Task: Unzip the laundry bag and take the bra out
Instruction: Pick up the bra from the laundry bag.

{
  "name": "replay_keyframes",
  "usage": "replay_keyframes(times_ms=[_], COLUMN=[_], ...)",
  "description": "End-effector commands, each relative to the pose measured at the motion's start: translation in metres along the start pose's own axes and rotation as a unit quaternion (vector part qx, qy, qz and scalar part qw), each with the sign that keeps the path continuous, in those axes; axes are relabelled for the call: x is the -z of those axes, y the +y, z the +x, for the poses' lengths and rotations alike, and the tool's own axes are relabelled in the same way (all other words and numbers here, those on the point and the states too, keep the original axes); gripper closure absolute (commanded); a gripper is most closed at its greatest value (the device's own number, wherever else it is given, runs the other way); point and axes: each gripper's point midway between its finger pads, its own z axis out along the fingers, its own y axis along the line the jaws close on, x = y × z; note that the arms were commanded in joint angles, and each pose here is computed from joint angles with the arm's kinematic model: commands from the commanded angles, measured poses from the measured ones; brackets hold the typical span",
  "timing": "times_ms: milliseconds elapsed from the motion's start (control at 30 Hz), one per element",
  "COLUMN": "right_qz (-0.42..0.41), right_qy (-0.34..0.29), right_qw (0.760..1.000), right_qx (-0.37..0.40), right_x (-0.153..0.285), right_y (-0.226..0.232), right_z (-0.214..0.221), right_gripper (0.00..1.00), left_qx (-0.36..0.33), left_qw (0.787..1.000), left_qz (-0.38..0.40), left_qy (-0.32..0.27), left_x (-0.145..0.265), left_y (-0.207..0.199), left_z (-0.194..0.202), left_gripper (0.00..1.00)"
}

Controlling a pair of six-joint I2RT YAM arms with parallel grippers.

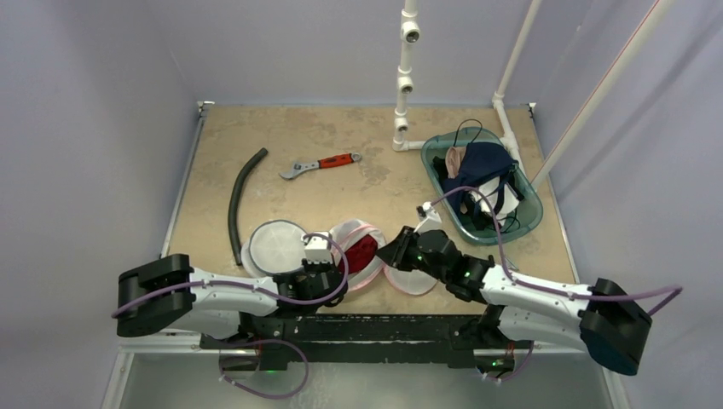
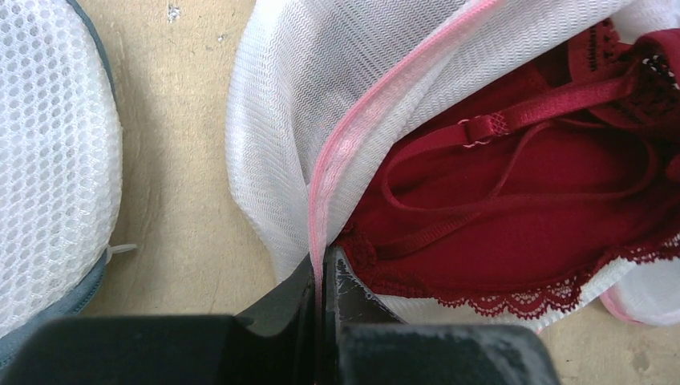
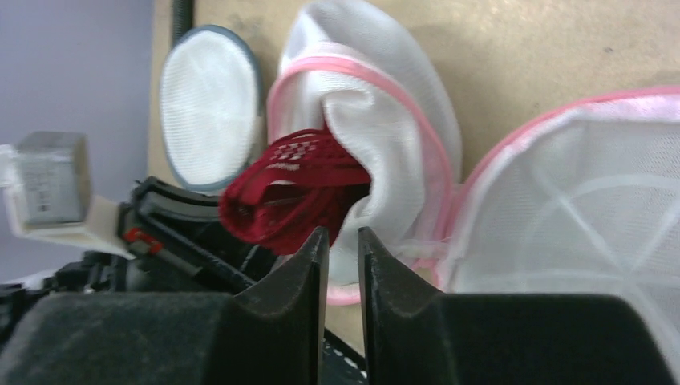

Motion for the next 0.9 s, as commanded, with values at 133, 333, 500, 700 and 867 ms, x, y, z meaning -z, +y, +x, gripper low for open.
replay_keyframes(times_ms=[133, 333, 500, 700, 867], right_qz=[0.073, 0.125, 0.112, -0.011, -0.121], right_qy=[-0.001, 0.014, -0.041, -0.091, -0.042], right_qw=[0.997, 0.992, 0.993, 0.994, 0.991], right_qx=[-0.006, 0.002, 0.024, 0.056, 0.047], right_x=[-0.017, -0.027, -0.010, 0.041, 0.045], right_y=[-0.051, -0.094, -0.068, 0.015, 0.059], right_z=[0.008, 0.012, -0.025, -0.067, -0.051], right_gripper=[0.83, 0.83, 0.73, 0.44, 0.27], left_qx=[0.009, 0.003, 0.000, -0.001, -0.003], left_qw=[1.000, 1.000, 1.000, 1.000, 1.000], left_qz=[0.004, 0.001, 0.000, 0.003, -0.002], left_qy=[0.006, 0.010, 0.011, 0.006, 0.007], left_x=[-0.004, -0.007, -0.007, -0.007, -0.010], left_y=[-0.007, -0.008, -0.009, -0.013, -0.014], left_z=[0.004, 0.008, 0.007, 0.004, 0.006], left_gripper=[1.00, 1.00, 1.00, 1.00, 1.00])
